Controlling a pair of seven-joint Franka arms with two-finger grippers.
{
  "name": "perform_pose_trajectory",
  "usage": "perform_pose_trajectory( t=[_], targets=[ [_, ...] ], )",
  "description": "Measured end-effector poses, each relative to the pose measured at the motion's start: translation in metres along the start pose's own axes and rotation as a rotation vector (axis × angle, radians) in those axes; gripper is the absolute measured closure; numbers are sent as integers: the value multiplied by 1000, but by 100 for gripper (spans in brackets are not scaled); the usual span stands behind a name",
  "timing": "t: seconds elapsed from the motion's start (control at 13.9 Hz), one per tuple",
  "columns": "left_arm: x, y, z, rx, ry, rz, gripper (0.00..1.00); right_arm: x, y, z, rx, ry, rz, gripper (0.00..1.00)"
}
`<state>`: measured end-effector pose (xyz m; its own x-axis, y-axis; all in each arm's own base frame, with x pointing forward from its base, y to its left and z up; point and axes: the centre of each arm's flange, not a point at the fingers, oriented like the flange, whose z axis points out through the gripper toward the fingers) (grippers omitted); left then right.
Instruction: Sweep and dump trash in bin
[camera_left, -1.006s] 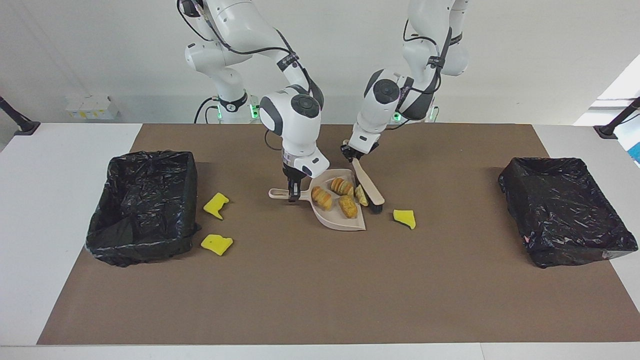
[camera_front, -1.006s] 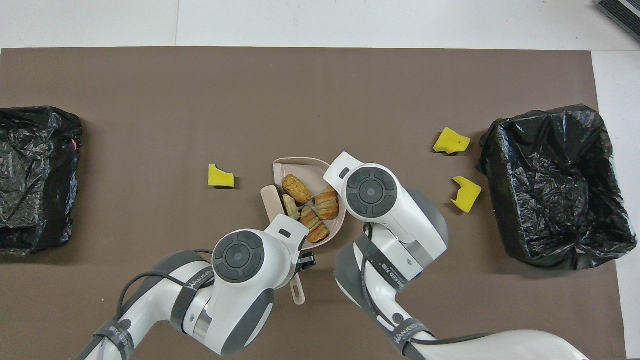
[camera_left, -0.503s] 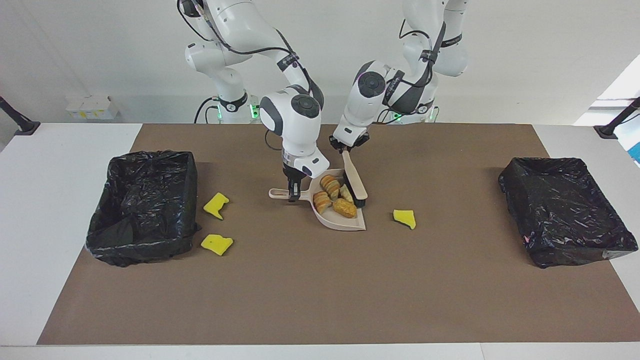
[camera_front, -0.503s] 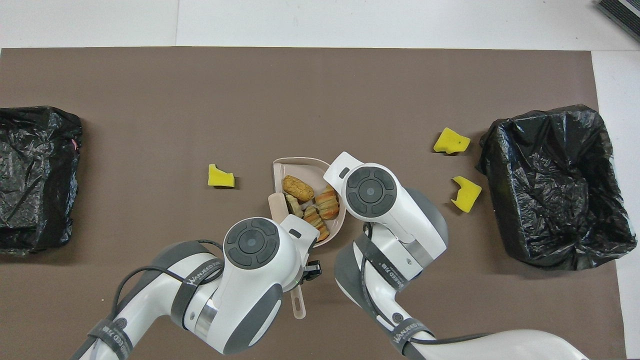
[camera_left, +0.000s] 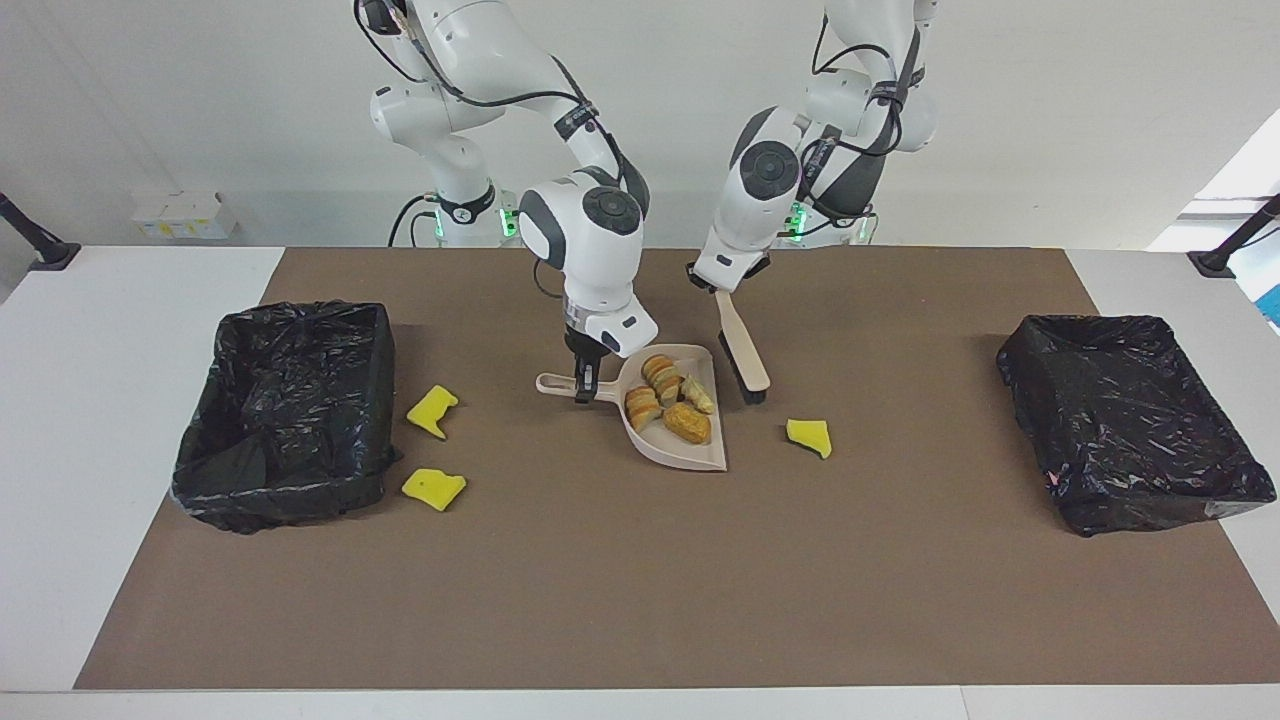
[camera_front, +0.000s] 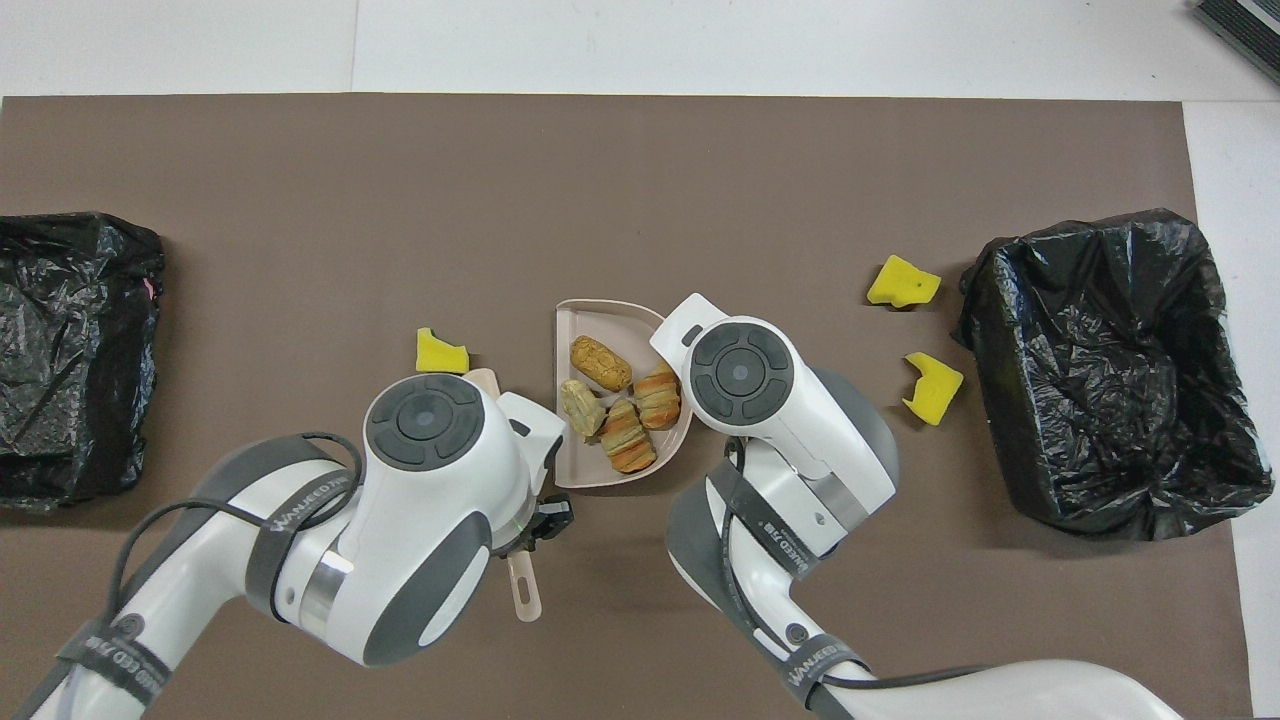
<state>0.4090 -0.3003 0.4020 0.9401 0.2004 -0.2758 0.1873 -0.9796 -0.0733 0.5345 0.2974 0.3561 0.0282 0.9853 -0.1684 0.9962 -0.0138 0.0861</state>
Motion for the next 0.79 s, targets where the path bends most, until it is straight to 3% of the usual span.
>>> perform_pose_trajectory(
  t=[0.29, 0.57, 0.79],
  targets=[
    [52, -58, -10, 35, 44, 30, 74, 4, -3, -2, 3, -3, 41, 69],
    [106, -132, -8, 18, 29, 219, 74, -2, -8, -3, 50, -58, 42, 69],
    [126, -147, 14, 11, 22, 352, 74, -6, -9, -7, 52, -77, 38, 69]
  ],
)
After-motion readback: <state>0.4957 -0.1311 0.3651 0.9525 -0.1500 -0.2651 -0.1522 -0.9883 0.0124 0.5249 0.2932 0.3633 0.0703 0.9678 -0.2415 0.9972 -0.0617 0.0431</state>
